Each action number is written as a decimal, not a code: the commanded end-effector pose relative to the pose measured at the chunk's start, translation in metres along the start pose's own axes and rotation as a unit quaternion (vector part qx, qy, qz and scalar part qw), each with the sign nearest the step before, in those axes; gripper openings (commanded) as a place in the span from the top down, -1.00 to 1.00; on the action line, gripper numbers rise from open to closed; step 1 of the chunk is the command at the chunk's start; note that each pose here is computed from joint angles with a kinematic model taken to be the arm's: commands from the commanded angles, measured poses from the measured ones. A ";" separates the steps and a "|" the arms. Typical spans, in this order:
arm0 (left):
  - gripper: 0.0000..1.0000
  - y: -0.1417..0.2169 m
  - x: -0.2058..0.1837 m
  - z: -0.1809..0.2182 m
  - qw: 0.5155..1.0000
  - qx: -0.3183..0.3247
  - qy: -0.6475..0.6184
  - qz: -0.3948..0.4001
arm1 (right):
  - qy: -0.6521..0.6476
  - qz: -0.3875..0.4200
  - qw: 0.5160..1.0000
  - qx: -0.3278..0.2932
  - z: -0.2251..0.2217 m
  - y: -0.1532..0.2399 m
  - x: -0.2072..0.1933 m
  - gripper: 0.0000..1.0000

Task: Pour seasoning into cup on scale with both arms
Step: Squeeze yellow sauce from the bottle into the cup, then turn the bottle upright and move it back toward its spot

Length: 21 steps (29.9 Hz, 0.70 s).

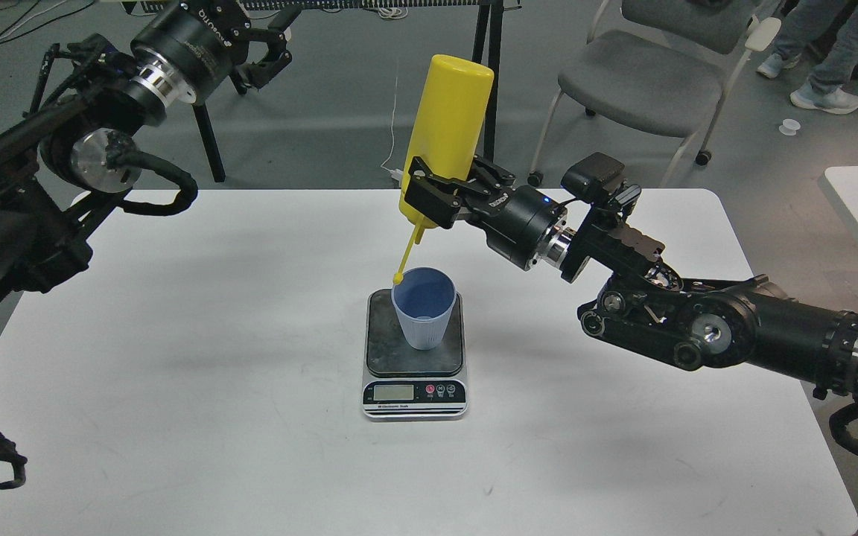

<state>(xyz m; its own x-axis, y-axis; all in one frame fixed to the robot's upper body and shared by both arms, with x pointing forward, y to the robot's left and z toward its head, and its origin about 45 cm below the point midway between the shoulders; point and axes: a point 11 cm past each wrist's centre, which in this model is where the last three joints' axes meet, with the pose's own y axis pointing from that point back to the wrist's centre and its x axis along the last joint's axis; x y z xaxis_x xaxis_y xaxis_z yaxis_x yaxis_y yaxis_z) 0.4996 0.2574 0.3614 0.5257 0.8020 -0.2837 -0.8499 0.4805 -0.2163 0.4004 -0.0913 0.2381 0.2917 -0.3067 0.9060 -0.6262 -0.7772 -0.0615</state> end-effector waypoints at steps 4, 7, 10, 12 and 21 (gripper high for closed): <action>-0.99 0.002 0.003 0.003 1.000 -0.001 -0.003 0.003 | -0.023 0.008 1.000 -0.020 0.007 0.008 0.005 0.48; -0.99 0.002 0.004 0.004 1.000 -0.001 -0.004 0.004 | -0.093 0.031 0.994 -0.053 0.013 0.023 0.019 0.54; -0.99 0.003 0.004 0.003 1.000 0.000 -0.005 0.003 | -0.159 0.054 0.983 -0.076 0.018 0.042 0.043 0.55; -0.99 0.003 0.004 0.003 1.000 0.000 -0.005 0.003 | -0.201 0.073 0.973 -0.085 0.023 0.054 0.066 0.54; -0.99 0.002 0.003 0.002 1.000 0.001 -0.005 0.001 | -0.430 0.149 0.885 -0.095 0.034 0.096 0.098 0.54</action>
<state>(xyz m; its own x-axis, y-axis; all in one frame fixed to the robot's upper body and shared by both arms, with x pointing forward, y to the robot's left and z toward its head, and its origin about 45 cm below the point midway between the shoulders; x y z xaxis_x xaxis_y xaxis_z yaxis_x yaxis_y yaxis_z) 0.4993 0.2619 0.3624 0.5213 0.8080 -0.2744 -0.8523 0.4771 -0.2142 0.3948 -0.2037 0.3019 0.4750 -0.8095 0.3450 -0.8425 -0.5316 -0.0873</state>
